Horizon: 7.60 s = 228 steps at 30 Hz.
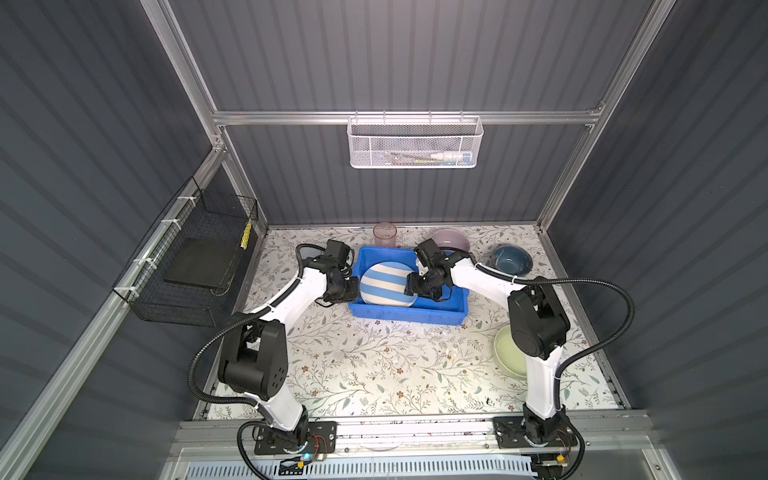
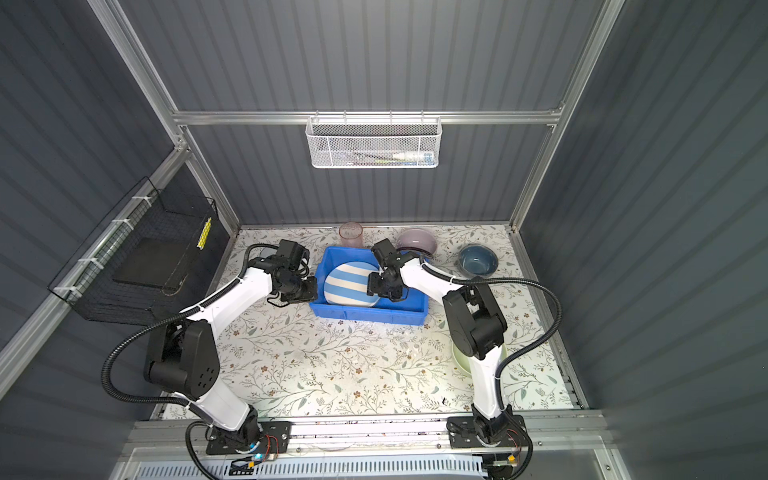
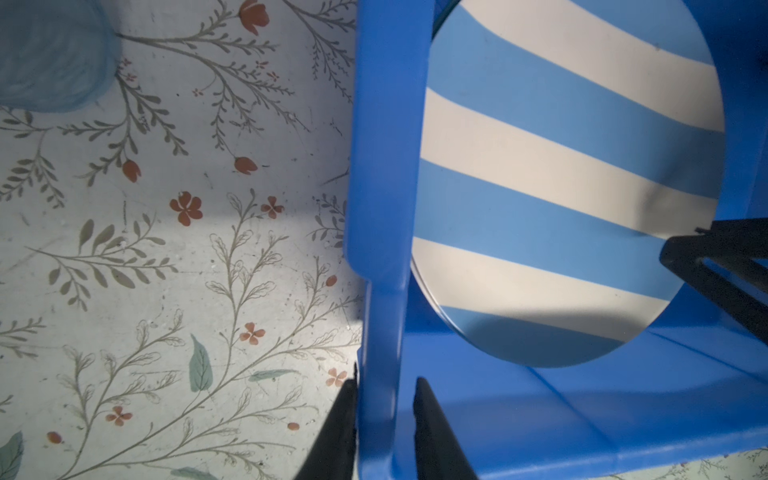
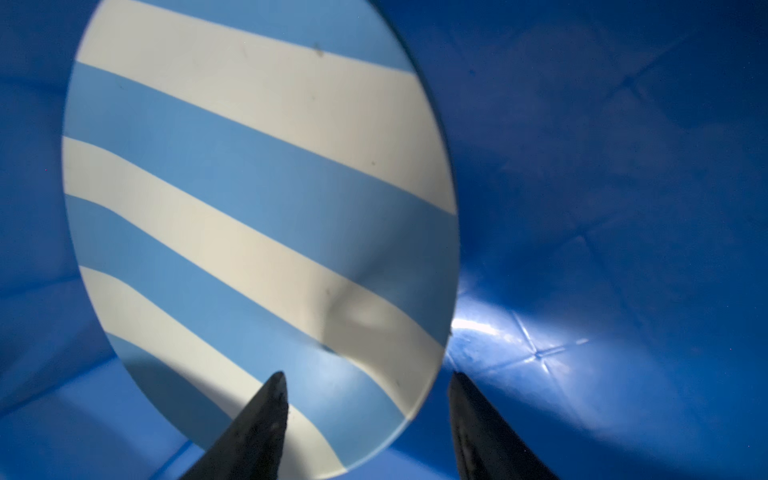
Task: Place the mixed dishes into the plastic bin
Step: 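Raise both open grippers slightly above the plate stack in the bin, then move the right gripper out of the bin down to the pale green bowl's rim, then close the right gripper on the rim of the pale green bowl, then lift the green bowl with the right gripper and carry it over the bin, then lower the green bowl onto the striped plates with the right gripper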
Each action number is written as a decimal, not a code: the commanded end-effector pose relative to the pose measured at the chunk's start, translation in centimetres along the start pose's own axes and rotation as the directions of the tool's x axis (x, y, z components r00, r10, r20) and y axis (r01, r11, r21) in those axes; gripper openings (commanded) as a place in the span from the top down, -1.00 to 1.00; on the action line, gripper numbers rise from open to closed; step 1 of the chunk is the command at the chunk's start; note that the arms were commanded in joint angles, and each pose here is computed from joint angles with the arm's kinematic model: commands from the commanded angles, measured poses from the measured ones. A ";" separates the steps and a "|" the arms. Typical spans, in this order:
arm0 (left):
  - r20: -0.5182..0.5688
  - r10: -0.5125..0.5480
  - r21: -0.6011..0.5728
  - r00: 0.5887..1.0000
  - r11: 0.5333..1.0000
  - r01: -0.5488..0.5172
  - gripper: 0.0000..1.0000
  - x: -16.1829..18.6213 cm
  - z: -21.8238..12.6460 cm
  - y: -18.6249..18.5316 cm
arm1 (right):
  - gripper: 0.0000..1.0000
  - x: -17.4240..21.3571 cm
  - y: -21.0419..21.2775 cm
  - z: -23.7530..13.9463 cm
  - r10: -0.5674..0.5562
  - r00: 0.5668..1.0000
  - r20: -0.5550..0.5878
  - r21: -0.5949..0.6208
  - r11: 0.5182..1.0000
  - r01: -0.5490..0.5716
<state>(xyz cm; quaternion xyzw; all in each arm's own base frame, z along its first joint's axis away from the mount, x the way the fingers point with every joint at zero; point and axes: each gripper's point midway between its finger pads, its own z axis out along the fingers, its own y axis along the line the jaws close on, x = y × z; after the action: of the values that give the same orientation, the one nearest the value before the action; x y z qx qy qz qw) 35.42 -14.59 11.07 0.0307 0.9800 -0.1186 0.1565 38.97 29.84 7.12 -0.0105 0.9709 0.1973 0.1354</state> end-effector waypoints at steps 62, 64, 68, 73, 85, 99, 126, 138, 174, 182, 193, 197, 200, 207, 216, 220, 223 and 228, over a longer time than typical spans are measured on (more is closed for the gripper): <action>0.151 0.058 0.044 0.987 0.997 -0.066 -0.40 -0.3 -8.9 -1.4 | -0.17 12.1 -20.4 -18.4 0.270 0.942 0.197 0.413 0.849 -0.330; 0.149 0.060 0.039 0.987 0.997 -0.067 -0.40 -0.1 -8.9 -1.3 | -0.14 12.9 -20.3 -17.7 0.285 0.943 0.171 0.399 0.855 -0.331; 0.140 0.061 0.031 0.988 0.997 -0.066 -0.40 0.4 -8.7 -1.0 | -0.04 14.4 -20.1 -16.1 0.320 0.940 0.122 0.360 0.868 -0.342; 0.132 0.065 0.027 0.989 0.997 -0.069 -0.40 0.8 -8.5 -0.8 | 0.03 15.1 -19.7 -14.4 0.339 0.938 0.076 0.321 0.882 -0.345; 0.143 0.067 0.011 0.987 0.998 -0.069 -0.39 1.3 -9.4 -0.4 | 0.43 14.2 -19.9 -11.6 0.317 0.948 0.035 0.326 0.893 -0.311; 0.149 0.061 0.000 0.987 0.998 -0.062 -0.39 1.7 -9.8 -0.1 | 0.74 10.2 -18.1 -11.0 0.185 0.982 0.038 0.275 0.943 -0.188; 0.145 0.059 0.005 0.988 0.998 -0.060 -0.38 2.1 -9.7 -0.1 | -0.07 9.3 -20.6 -18.3 0.200 0.972 0.120 0.383 0.895 -0.231; 0.131 0.079 0.022 0.988 0.996 -0.083 -0.38 2.0 -9.4 -0.5 | -0.03 12.5 -28.7 -19.0 0.412 0.872 0.263 0.451 0.747 -0.489; 0.126 0.064 -0.013 0.990 0.998 -0.063 -0.38 2.6 -9.8 0.2 | 1.00 9.6 -28.1 -21.2 0.388 0.850 0.355 0.387 0.767 -0.512; 0.101 0.040 -0.042 0.994 0.998 -0.036 -0.32 2.0 -8.9 0.7 | 1.00 5.4 -25.2 -25.6 0.316 0.852 0.417 0.322 0.825 -0.464; 0.072 0.051 -0.029 0.996 0.998 -0.049 -0.15 -1.2 -5.9 0.0 | 1.00 -1.6 -15.2 -26.1 0.125 0.914 0.386 0.222 0.949 -0.223; 0.080 0.056 -0.022 0.995 0.998 -0.054 -0.15 -1.6 -6.4 -0.3 | 1.00 -4.3 -10.7 -24.3 0.061 0.936 0.347 0.181 0.975 -0.130; 0.091 0.058 -0.025 0.994 0.998 -0.056 -0.16 -1.6 -7.0 -0.2 | 1.00 -6.2 -7.5 -22.4 0.015 0.947 0.321 0.164 0.984 -0.071; 0.093 0.062 -0.034 0.994 0.998 -0.059 -0.17 -1.1 -7.8 0.0 | 1.00 -9.8 -1.5 -17.2 -0.040 0.965 0.260 0.112 0.994 0.011; 0.113 0.066 -0.022 0.991 0.998 -0.064 -0.19 -0.7 -9.1 -0.2 | 1.00 -10.8 1.9 -11.1 -0.034 0.979 0.201 0.099 0.995 0.014; 0.122 0.066 -0.017 0.990 0.998 -0.064 -0.20 -0.4 -9.6 -0.2 | 1.00 -10.5 2.3 -9.1 -0.010 0.981 0.192 0.115 0.993 -0.012; 0.129 0.064 -0.016 0.990 0.998 -0.062 -0.21 -0.1 -9.9 -0.2 | 1.00 -9.9 2.5 -7.9 -0.003 0.984 0.176 0.124 0.992 -0.019; 0.131 0.067 -0.017 0.989 0.998 -0.065 -0.22 0.2 -10.0 -0.1 | 1.00 -9.3 3.0 -6.6 -0.004 0.988 0.157 0.129 0.991 -0.017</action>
<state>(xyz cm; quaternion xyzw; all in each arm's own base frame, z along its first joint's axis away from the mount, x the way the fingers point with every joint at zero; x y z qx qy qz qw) 33.13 -12.65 20.36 0.0489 0.9649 -0.1095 0.2336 44.79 27.98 12.66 0.0054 0.9824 0.0900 0.1635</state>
